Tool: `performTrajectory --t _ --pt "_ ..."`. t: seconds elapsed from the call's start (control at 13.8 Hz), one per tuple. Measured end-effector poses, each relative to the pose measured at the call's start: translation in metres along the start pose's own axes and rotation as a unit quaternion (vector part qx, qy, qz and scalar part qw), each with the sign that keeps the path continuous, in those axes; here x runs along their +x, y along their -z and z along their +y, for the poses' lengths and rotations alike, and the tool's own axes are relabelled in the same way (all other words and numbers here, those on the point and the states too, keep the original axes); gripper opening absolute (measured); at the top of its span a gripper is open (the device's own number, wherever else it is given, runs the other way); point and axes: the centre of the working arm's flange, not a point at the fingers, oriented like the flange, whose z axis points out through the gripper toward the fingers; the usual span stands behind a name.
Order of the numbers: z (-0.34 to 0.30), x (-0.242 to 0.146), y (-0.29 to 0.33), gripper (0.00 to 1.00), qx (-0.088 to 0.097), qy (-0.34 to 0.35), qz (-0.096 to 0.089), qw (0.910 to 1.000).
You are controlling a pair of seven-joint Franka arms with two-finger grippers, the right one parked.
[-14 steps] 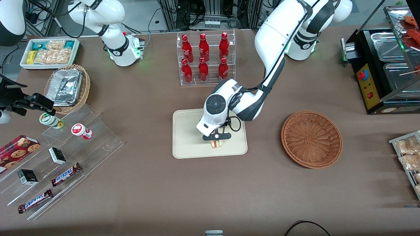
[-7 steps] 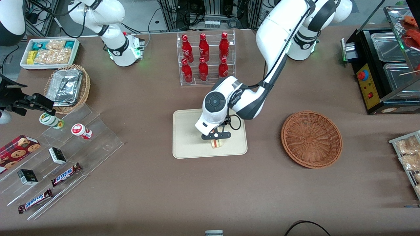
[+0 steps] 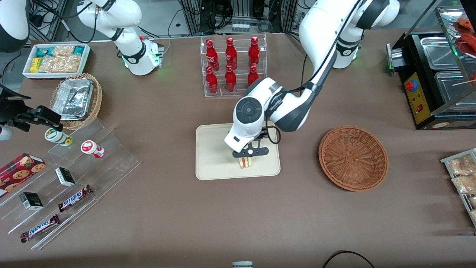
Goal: Place sandwich from basket to tray
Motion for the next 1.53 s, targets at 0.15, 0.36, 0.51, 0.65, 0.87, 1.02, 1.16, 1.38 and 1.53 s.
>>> performTrajectory --t 0.15,0.36,0.51,0.65,0.87,1.02,1.16,1.38,1.53 --pt "-0.008 0.000 0.016 1.00 0.004 0.000 -0.003 1.0000" --pt "-0.023 -0.003 0.038 1.00 0.027 -0.041 -0.014 0.9987" --pt "-0.053 0.009 0.058 1.00 0.044 -0.047 -0.022 0.9977" --pt "-0.092 0.026 0.081 1.00 0.052 -0.045 -0.036 0.9970" --pt "-0.158 0.048 0.120 1.00 0.041 -0.067 -0.062 0.9950" --pt "-0.198 0.055 0.146 1.00 0.034 -0.075 -0.071 0.9940" --pt "-0.232 0.058 0.163 1.00 0.028 -0.086 -0.076 0.9930" --pt "-0.282 0.058 0.172 1.00 0.020 -0.097 -0.083 0.9916" --pt "-0.313 0.058 0.180 1.00 0.013 -0.096 -0.083 0.9919"
